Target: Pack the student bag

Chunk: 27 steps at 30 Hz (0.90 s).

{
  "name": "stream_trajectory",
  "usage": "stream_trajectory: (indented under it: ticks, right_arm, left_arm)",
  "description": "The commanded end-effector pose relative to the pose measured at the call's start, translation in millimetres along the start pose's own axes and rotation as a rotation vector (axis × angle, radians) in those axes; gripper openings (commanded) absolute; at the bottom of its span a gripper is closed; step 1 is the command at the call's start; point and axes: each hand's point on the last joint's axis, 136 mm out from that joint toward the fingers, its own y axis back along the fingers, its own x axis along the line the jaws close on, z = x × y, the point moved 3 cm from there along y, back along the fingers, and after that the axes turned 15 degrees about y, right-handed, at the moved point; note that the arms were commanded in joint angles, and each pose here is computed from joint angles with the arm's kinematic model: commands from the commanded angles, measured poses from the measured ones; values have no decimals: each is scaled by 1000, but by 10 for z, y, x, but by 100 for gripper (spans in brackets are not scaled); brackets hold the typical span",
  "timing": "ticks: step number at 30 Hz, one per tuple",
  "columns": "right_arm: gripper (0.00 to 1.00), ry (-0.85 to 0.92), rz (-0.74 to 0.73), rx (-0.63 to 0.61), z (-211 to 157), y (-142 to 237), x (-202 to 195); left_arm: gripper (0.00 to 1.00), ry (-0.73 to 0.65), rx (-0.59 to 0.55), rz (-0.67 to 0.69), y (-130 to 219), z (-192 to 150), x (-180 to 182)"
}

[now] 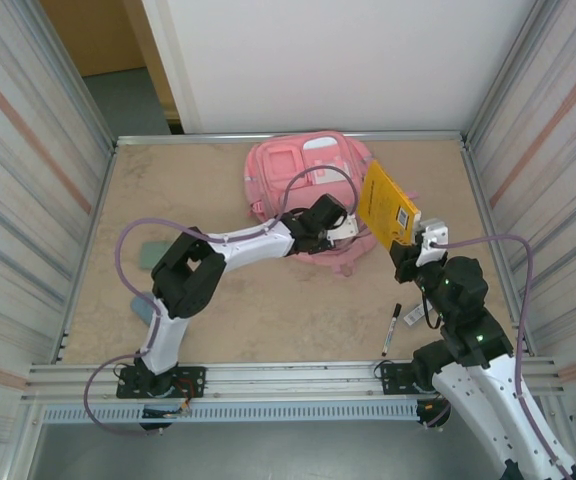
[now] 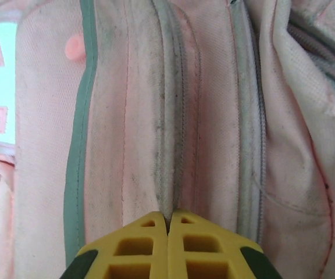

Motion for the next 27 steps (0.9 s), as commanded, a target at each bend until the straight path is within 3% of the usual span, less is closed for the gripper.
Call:
stream_trajectory:
  ticks: [1,5,9,13,19,23,27]
  right_arm:
    - [0,31,0,-81,165,104,-13]
    - [0,118,-3,-31,30,144,-7]
    - [0,196,23,15,-115,111,39]
    - [0,299,297,-50,-124,135,437]
    - [0,452,678,-107,-31,308,928]
    - [0,592,770,-39,-8,213,1099]
    - [0,839,910,50,-169,172,1338]
  left_arm:
    - [0,43,-61,82,401,268,330]
    - [0,130,-121,158,786,317,762]
    - [0,238,-190,80,1147,212,1064]
    - [0,304,-280,-5,1484,201,1232]
    - [0,295,-262,-55,1705,219,1379]
    - [0,282,-287,-140,1818,286,1338]
    - [0,288,-318,-160,1894,329,1327]
